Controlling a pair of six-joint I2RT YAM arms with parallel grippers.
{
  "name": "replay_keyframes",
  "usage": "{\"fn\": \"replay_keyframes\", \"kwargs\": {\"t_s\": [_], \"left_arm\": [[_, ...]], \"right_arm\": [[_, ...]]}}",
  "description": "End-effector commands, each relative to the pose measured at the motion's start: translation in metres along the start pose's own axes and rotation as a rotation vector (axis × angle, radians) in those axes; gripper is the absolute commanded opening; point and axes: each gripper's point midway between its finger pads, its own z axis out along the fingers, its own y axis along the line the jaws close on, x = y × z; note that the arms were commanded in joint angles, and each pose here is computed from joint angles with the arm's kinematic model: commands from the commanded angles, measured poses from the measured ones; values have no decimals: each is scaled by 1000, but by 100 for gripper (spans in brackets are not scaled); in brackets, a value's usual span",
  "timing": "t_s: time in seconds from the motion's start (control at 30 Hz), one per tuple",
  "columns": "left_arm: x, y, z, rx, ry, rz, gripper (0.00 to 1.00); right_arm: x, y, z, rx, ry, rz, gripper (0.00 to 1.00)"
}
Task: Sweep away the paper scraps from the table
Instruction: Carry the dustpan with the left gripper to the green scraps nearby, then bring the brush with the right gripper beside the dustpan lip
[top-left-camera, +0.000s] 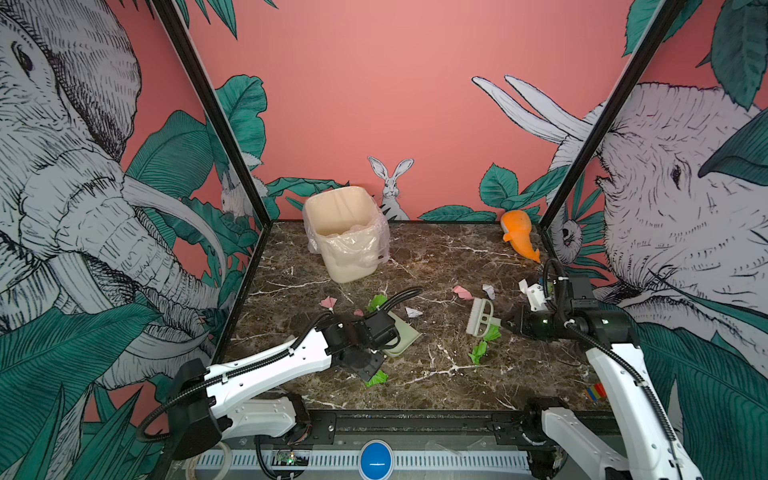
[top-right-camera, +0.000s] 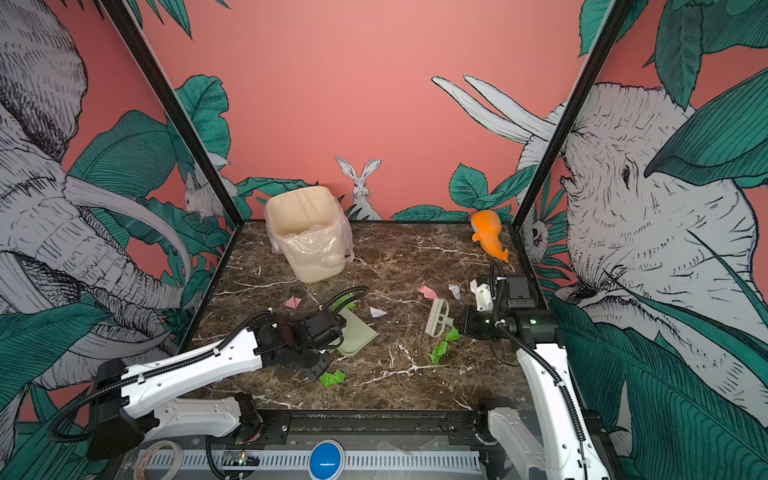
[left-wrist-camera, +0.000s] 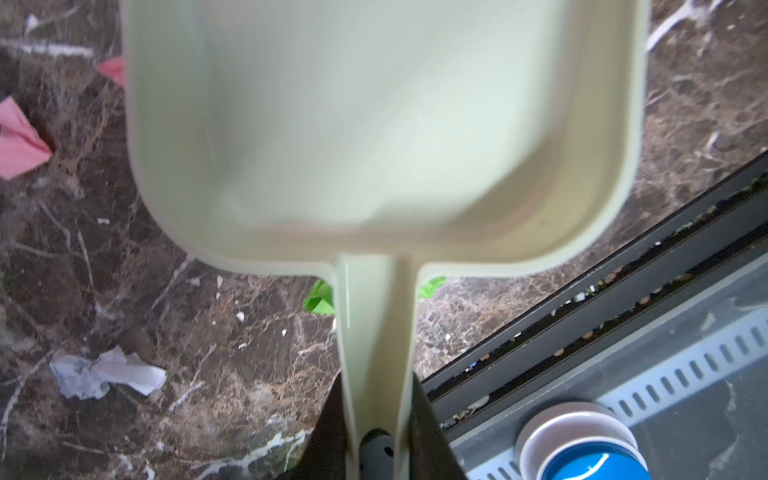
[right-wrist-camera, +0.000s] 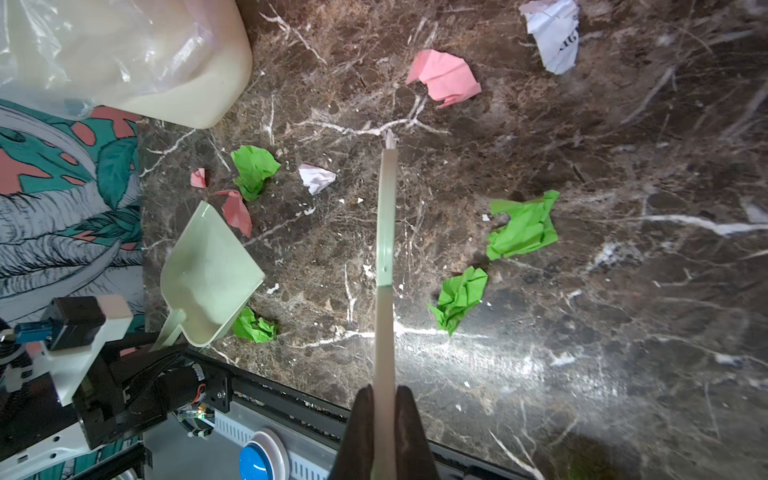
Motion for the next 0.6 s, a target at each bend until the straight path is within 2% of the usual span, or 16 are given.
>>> {"fn": "replay_keyframes", "kwargs": {"t_s": [0.0,0.1,0.23,0.5,0.57], "left_arm": [[-22,-18,-2,36,-48,122,11],[-31,-30,3,63,-40,196,11],[-40,-43,6,105,-24,264,11],[-44,-57,11,157,39,373,10],[-44,-60,12,171,54,387,10]], "right_arm": [[16,-17,-16,138,85,-51,0],[17,-27,-27,221,123,-72,0],[17,-33,-28,261,147,-58,0],[19,-58,-13,363,172,-22,0],[20,-55,-9,343,178,-16,0]]}}
